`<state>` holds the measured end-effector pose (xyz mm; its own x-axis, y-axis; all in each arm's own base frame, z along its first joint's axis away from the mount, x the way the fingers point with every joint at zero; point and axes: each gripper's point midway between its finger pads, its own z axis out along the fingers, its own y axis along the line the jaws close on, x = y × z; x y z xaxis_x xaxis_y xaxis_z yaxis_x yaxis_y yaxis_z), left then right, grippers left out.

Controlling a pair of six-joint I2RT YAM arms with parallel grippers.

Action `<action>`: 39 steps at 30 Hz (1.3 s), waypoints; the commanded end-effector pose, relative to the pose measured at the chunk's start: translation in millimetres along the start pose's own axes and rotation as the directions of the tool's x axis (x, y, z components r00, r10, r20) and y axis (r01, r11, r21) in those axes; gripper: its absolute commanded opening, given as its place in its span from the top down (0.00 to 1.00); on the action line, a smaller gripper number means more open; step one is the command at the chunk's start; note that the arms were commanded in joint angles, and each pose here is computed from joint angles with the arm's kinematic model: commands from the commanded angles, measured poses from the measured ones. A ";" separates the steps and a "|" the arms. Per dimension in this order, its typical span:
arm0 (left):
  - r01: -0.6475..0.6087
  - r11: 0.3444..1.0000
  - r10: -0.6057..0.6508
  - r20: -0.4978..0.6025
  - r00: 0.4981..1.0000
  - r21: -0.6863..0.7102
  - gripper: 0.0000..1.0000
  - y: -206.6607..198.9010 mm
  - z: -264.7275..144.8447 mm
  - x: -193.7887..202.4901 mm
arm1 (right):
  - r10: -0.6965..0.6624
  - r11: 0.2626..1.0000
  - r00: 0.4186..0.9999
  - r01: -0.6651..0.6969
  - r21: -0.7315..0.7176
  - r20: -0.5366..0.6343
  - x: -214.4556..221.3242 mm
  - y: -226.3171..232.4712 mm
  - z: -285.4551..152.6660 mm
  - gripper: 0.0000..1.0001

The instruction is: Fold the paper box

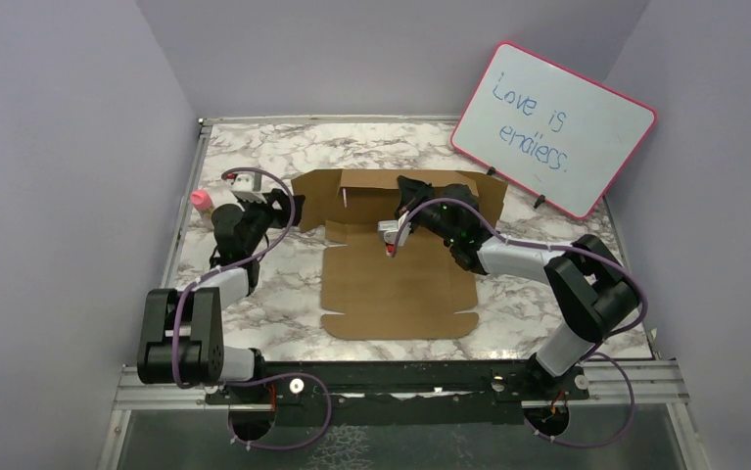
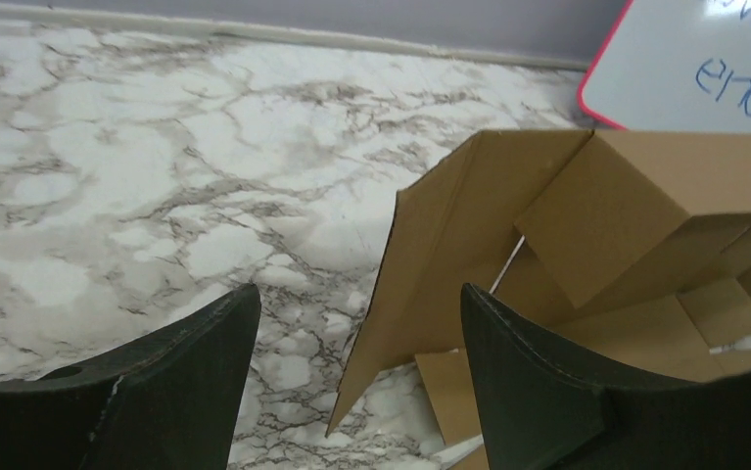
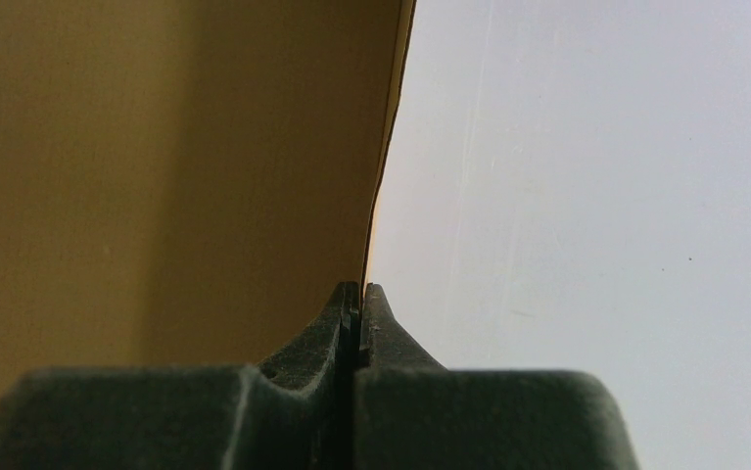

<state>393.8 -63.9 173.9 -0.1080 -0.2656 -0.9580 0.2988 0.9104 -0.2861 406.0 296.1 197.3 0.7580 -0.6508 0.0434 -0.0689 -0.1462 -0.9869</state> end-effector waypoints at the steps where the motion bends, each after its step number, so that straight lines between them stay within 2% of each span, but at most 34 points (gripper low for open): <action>1: -0.072 0.979 0.077 -0.017 0.997 0.191 0.24 -18.4 4.7 4.6 | 0.029 0.996 1.000 -0.029 -0.080 -0.006 -2.4 20.3 0.8 0.99; 4: -0.086 0.974 0.097 -0.040 0.994 0.212 0.28 -16.0 7.2 13.9 | 0.029 0.996 1.000 -0.030 -0.083 -0.008 -1.6 20.5 1.3 0.99; 10: -0.091 0.948 0.121 -0.080 0.989 0.305 0.61 -24.9 9.5 29.4 | 0.026 0.996 1.000 -0.027 -0.089 -0.009 -1.3 22.2 2.4 0.99; 15: -0.109 0.944 0.143 -0.091 0.985 0.310 0.80 -23.8 6.4 37.9 | 0.018 0.996 1.000 -0.019 -0.092 -0.013 -0.2 21.6 3.0 0.99; 19: -0.118 0.939 0.153 -0.085 0.984 0.324 0.91 -27.7 3.7 37.4 | 0.013 0.996 1.000 -0.014 -0.088 -0.013 -0.2 17.4 4.0 0.99; 22: -0.133 0.932 0.166 -0.071 0.983 0.336 0.95 -37.2 1.6 35.6 | 0.004 0.996 1.000 -0.006 -0.089 -0.018 1.7 15.9 5.4 0.99; 26: -0.164 0.947 0.184 -0.047 0.982 0.275 0.96 -38.0 -4.1 33.1 | -0.010 0.997 1.000 0.008 -0.076 -0.018 2.3 11.1 6.6 0.99; 33: -0.192 0.955 0.198 -0.004 0.980 0.227 1.00 -66.7 -11.1 31.7 | -0.047 0.998 0.999 0.046 -0.043 -0.018 3.4 -0.7 10.5 0.99; 39: -0.157 0.958 0.155 0.029 0.988 0.241 1.00 -92.9 -14.5 22.7 | -0.071 0.997 0.997 0.071 -0.013 -0.015 3.3 -8.7 13.0 0.99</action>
<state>355.7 -134.5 152.2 -0.0997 -0.0785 -0.9919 0.5106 0.8516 -0.1187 416.1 296.2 208.8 0.7392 -0.6691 0.0764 -0.0477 -0.1651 -0.9851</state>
